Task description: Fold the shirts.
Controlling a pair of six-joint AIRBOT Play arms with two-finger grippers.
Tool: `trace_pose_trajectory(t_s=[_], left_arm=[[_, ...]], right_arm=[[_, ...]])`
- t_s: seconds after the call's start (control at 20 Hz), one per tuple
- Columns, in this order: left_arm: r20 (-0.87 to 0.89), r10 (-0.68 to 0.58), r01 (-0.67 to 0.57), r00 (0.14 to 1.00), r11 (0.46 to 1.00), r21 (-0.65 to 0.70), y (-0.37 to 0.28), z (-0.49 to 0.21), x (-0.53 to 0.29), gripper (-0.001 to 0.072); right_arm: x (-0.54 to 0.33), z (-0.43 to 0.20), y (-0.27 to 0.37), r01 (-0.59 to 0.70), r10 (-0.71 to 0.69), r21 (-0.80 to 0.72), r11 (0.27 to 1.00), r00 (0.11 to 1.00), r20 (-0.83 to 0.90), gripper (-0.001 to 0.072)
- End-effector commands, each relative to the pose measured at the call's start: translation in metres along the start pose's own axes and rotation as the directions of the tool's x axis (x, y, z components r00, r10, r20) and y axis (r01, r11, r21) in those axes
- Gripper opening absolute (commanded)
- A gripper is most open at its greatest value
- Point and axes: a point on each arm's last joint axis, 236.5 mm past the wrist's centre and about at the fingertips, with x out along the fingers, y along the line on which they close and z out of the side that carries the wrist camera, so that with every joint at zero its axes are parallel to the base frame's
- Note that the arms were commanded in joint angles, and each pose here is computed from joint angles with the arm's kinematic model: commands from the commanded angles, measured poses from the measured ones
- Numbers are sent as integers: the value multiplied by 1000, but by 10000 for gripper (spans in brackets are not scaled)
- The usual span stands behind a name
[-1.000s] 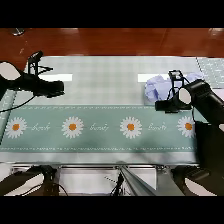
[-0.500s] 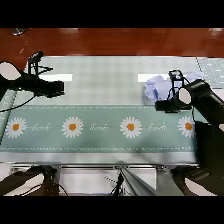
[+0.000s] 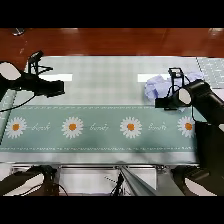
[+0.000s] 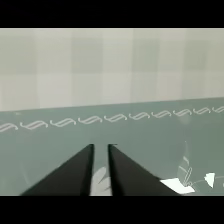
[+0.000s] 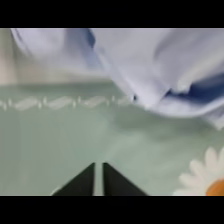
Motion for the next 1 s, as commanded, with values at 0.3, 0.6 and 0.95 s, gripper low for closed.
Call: trace_pose_trajectory(t_s=[0.3,0.6,0.95], left_arm=[[99,25,-26,995,1000,3,10,27,10,703],[87,27,-27,996,1000,0,11,26,15,703],[-36,42,-41,998,998,52,19,-3,11,703]], right_arm=[[28,120,-160,163,-267,364,917,929,256,619],[131,73,-179,89,-88,472,877,996,-25,619],[115,97,-116,-198,209,389,900,978,13,26]])
